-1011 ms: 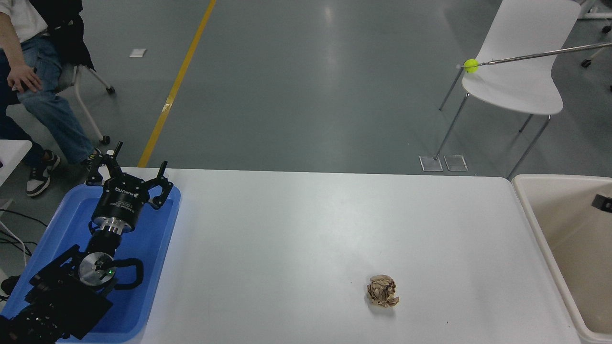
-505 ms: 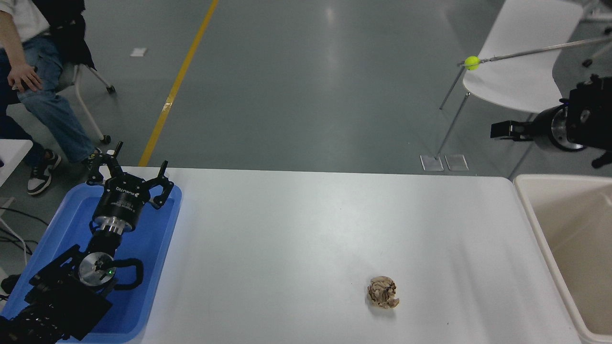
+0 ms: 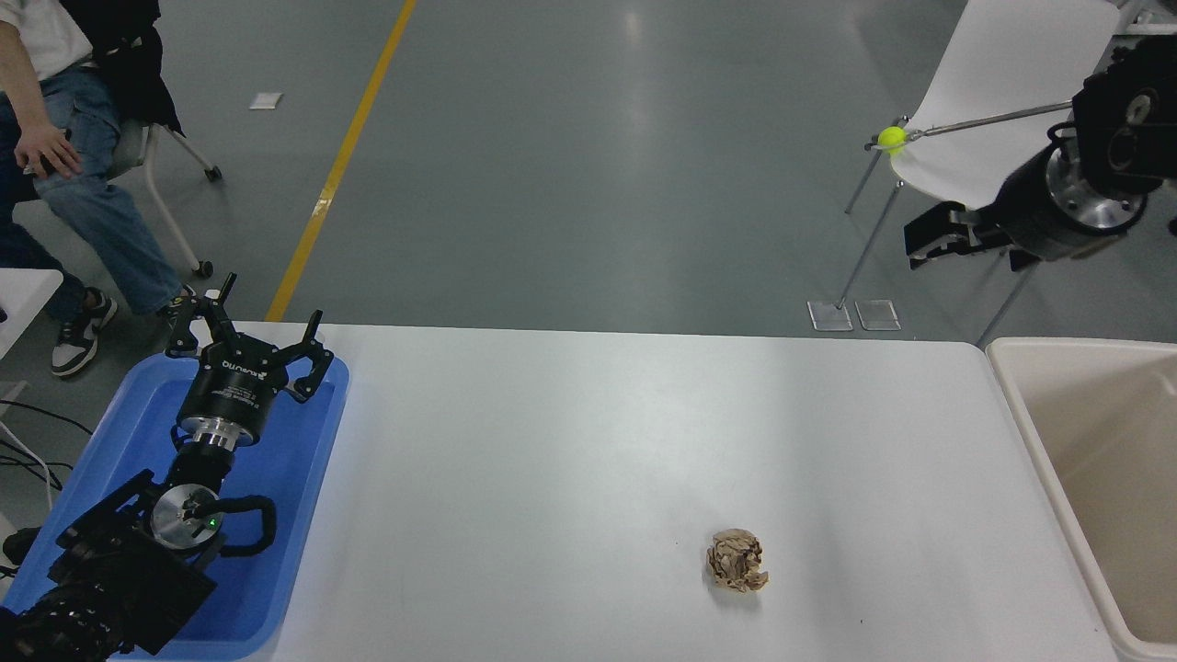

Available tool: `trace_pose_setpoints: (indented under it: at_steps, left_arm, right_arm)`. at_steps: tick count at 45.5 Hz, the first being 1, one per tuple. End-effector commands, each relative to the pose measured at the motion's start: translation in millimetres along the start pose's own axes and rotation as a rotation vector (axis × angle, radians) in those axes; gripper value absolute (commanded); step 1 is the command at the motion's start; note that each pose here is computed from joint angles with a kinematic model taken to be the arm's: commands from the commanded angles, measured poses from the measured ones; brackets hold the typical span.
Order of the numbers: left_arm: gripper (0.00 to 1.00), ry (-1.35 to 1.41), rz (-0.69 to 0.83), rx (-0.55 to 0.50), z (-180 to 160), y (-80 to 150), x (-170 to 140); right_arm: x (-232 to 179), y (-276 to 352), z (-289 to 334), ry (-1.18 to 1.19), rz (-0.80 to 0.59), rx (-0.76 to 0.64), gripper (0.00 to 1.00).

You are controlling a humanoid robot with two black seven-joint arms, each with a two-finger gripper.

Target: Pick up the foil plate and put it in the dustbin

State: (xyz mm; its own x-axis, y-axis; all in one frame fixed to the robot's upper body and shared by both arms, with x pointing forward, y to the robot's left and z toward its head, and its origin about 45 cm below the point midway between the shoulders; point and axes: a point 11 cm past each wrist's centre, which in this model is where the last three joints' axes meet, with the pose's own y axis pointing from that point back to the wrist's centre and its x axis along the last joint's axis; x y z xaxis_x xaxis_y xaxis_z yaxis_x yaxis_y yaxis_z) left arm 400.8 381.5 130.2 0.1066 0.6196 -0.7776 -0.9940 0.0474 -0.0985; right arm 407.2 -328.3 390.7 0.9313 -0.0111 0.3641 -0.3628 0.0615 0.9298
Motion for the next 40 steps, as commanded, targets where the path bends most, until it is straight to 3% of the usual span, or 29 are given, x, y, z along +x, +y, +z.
trace_pose_setpoints:
  at_steps: [1, 17, 40]
  left_arm:
    - [1.00, 0.000, 0.000, 0.000, 0, 0, 0]
    - [1.00, 0.000, 0.000, 0.000, 0, 0, 0]
    - [1.00, 0.000, 0.000, 0.000, 0, 0, 0]
  right_arm:
    - [0, 34, -6, 0.008, -0.028, 0.022, 1.00]
    - [-34, 36, -17, 0.022, -0.109, 0.082, 1.00]
    - [-39, 31, -20, 0.028, -0.132, 0.089, 1.00]
